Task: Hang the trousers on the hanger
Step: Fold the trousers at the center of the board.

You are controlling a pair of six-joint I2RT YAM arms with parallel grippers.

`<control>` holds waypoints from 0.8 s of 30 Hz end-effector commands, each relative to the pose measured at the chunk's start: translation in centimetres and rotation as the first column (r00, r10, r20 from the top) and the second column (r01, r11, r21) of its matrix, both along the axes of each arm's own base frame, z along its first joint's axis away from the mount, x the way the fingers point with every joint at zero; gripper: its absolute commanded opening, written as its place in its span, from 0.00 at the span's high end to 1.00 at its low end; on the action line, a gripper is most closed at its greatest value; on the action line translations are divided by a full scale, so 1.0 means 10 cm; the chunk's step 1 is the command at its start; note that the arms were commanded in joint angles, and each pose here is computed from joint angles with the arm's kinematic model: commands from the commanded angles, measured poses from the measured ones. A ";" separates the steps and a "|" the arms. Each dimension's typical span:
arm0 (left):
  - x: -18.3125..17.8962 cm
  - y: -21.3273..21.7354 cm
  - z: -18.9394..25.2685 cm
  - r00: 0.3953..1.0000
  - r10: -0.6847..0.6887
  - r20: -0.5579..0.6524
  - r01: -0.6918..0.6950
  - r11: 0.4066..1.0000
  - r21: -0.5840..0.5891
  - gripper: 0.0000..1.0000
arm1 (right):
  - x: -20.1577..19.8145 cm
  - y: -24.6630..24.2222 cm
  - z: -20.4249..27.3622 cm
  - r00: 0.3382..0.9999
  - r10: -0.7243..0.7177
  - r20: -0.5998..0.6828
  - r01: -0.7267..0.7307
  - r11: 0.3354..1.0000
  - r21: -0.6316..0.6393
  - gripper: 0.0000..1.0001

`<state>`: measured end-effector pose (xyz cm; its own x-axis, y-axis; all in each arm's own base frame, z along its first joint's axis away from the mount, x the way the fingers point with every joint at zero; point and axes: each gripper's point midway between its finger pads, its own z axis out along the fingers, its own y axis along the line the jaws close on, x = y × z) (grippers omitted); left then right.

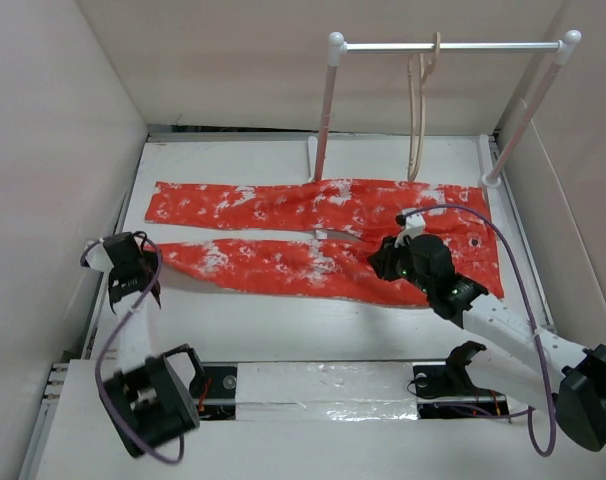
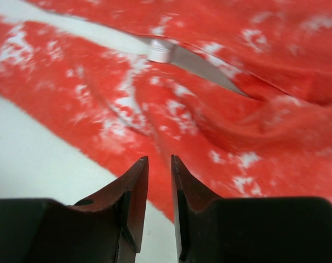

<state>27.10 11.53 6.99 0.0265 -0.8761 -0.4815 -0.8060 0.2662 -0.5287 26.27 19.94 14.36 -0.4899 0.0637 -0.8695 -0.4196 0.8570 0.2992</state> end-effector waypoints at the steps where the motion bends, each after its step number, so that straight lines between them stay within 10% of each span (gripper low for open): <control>1: 0.18 -0.21 0.77 0.959 -0.128 0.254 0.100 0.988 0.122 1.00 | 0.07 -0.32 -0.16 0.987 -0.158 -0.041 0.158 0.987 -0.006 0.71; 10: -0.01 -0.70 1.74 0.813 -0.408 0.415 0.269 0.896 0.353 1.00 | -0.15 -0.79 -0.64 0.915 -0.342 -0.216 0.350 0.937 0.000 0.86; 15: -0.15 -0.88 2.09 0.726 -0.509 0.462 0.305 0.841 0.448 1.00 | -0.14 -1.17 -0.53 0.815 -0.525 -0.247 0.559 0.824 0.092 0.76; 24: -0.21 -1.31 2.16 0.553 -0.690 0.467 0.462 0.721 0.517 1.00 | -0.30 -2.39 -0.42 0.372 -0.880 -0.293 0.918 0.395 -0.019 0.58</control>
